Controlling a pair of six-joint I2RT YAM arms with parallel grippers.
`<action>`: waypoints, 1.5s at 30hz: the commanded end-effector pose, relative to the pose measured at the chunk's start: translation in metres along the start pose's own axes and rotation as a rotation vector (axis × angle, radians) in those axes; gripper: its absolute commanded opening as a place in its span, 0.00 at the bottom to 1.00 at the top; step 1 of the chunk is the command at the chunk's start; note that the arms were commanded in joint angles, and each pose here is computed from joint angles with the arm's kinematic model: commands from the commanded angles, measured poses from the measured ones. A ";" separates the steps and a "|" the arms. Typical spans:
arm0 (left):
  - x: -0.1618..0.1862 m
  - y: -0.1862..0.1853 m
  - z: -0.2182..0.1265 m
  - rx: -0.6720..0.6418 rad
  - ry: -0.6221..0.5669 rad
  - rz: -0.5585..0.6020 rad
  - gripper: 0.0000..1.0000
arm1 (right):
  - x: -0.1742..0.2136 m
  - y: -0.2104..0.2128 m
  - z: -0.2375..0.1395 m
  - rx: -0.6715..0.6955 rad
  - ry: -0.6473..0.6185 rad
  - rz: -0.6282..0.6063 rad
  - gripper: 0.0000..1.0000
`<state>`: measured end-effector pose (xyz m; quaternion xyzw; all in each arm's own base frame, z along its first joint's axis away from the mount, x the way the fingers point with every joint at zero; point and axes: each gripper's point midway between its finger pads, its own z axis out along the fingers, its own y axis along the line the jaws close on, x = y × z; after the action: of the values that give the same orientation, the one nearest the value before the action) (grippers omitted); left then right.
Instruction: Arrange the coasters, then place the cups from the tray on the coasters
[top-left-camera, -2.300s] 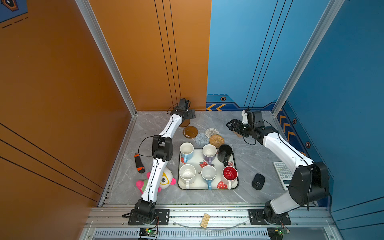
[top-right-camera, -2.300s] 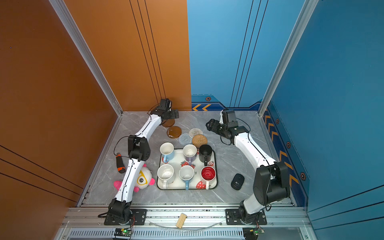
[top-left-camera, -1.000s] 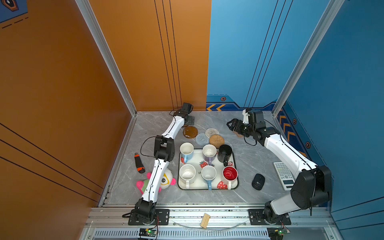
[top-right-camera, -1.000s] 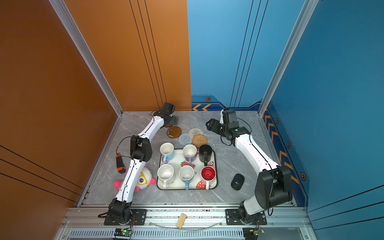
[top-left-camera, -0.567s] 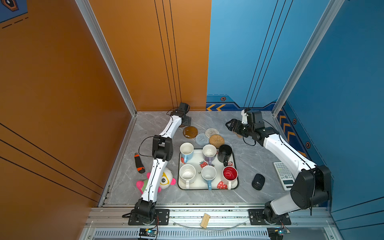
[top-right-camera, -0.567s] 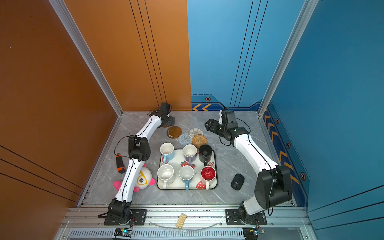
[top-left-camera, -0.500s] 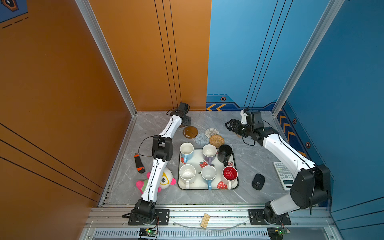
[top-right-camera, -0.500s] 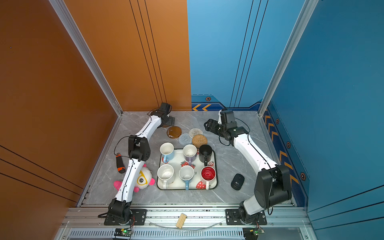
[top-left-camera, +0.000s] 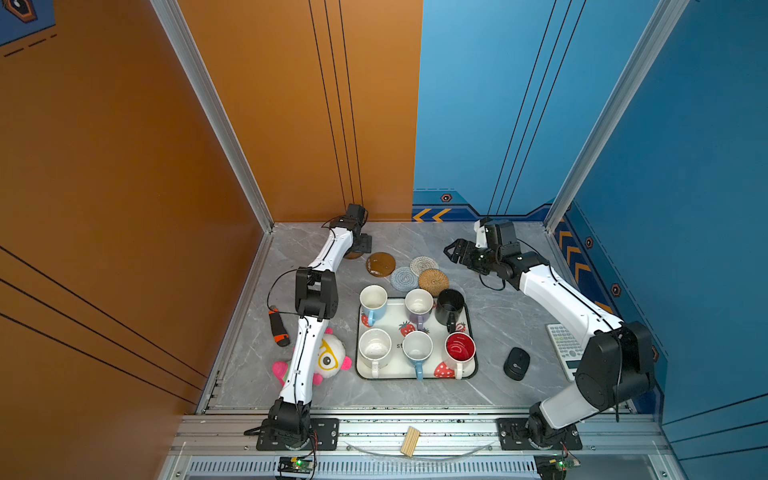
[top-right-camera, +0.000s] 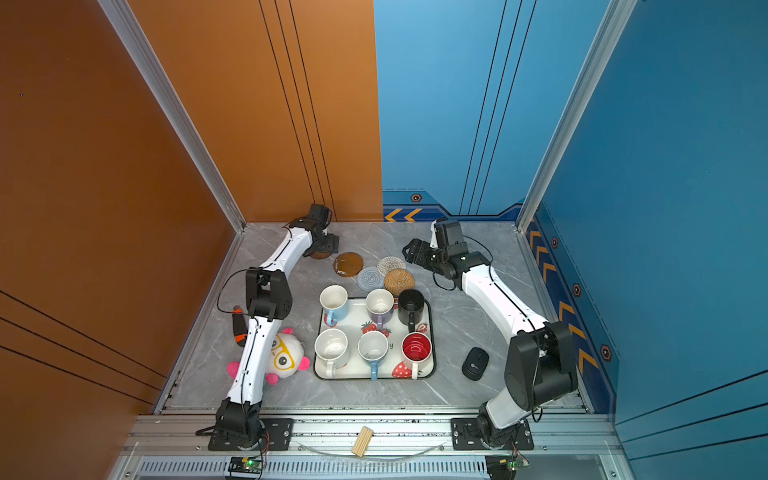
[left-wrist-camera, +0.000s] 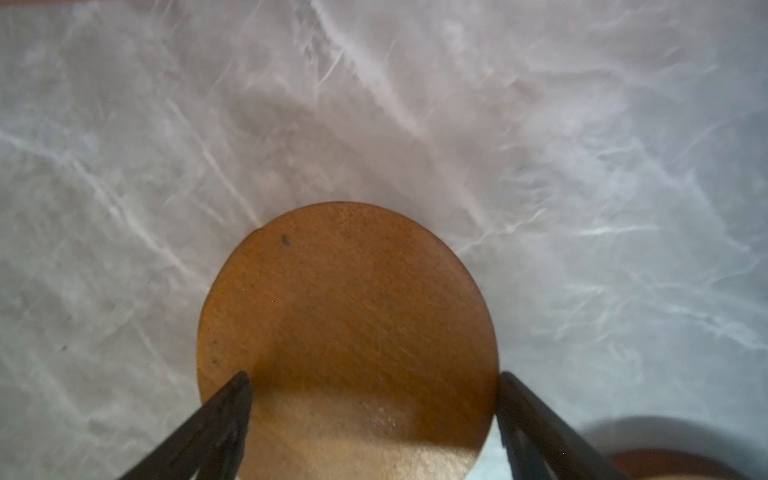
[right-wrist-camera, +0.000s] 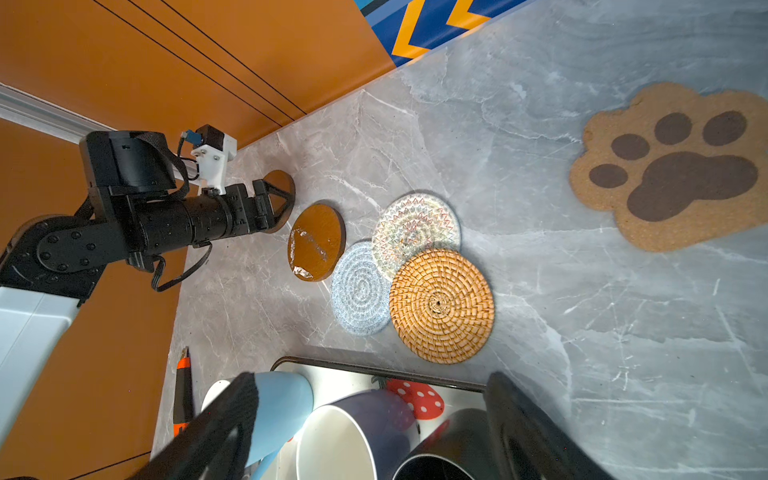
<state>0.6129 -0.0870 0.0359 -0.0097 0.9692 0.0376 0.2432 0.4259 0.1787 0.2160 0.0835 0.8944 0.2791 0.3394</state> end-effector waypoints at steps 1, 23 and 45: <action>0.052 0.006 0.001 -0.006 0.196 0.001 0.91 | -0.003 0.010 0.001 -0.023 0.003 0.005 0.84; 0.014 -0.013 -0.081 0.110 0.082 -0.025 0.84 | -0.010 0.038 0.029 -0.139 0.033 -0.003 0.78; -0.068 -0.002 -0.067 0.204 -0.185 -0.212 0.62 | -0.022 0.139 0.193 -0.555 0.289 0.074 0.00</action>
<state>0.6211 -0.0898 0.1366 -0.0665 0.9450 -0.0545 0.3155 0.5663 0.3675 0.1510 -0.0071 0.8389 0.5054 0.2022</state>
